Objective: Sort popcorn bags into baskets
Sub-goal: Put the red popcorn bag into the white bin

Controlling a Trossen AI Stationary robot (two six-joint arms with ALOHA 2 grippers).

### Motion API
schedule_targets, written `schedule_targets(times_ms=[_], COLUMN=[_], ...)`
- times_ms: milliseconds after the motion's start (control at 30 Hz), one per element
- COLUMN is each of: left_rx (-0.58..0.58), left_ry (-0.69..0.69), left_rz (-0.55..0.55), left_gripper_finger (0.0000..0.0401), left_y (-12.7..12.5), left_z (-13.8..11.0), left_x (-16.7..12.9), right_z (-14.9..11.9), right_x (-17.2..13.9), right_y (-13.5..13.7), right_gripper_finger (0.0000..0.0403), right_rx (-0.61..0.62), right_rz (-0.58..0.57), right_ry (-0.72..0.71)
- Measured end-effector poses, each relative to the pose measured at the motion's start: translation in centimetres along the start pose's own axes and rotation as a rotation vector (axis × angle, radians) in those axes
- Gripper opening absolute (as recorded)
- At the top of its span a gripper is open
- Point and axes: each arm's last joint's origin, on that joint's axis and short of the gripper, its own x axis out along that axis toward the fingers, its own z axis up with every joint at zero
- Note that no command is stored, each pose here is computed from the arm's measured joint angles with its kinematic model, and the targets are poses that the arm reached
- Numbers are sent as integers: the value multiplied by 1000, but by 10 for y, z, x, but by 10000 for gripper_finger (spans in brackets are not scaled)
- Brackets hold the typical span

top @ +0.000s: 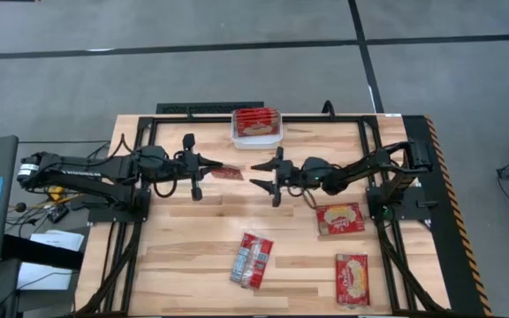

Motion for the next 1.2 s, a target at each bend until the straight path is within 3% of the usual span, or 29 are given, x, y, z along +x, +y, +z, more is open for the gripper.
schedule_targets(times_ms=[133,433,633,800,967,1200], left_rx=[-9,-3,8,-36,-76,38], left_ry=[-30,-38,176,458,701,885], left_rz=[8,3,-26,-182,-386,-447], left_gripper_finger=[0,0,9,68,160,274], left_y=[1,1,-2,-16,-45,-90], left_z=[3,4,-19,-52,-84,-124], left_x=[0,0,4,15,30,47], right_z=[8,11,3,-4,-6,-6], right_x=[15,23,22,20,19,19], right_y=[3,0,-7,-8,-8,-8], right_gripper_finger=[216,200,175,155,137,123], right_rx=[-47,-31,48,54,54,55], right_rz=[10,-27,-77,-131,-133,-133], right_ry=[61,126,202,274,295,302])
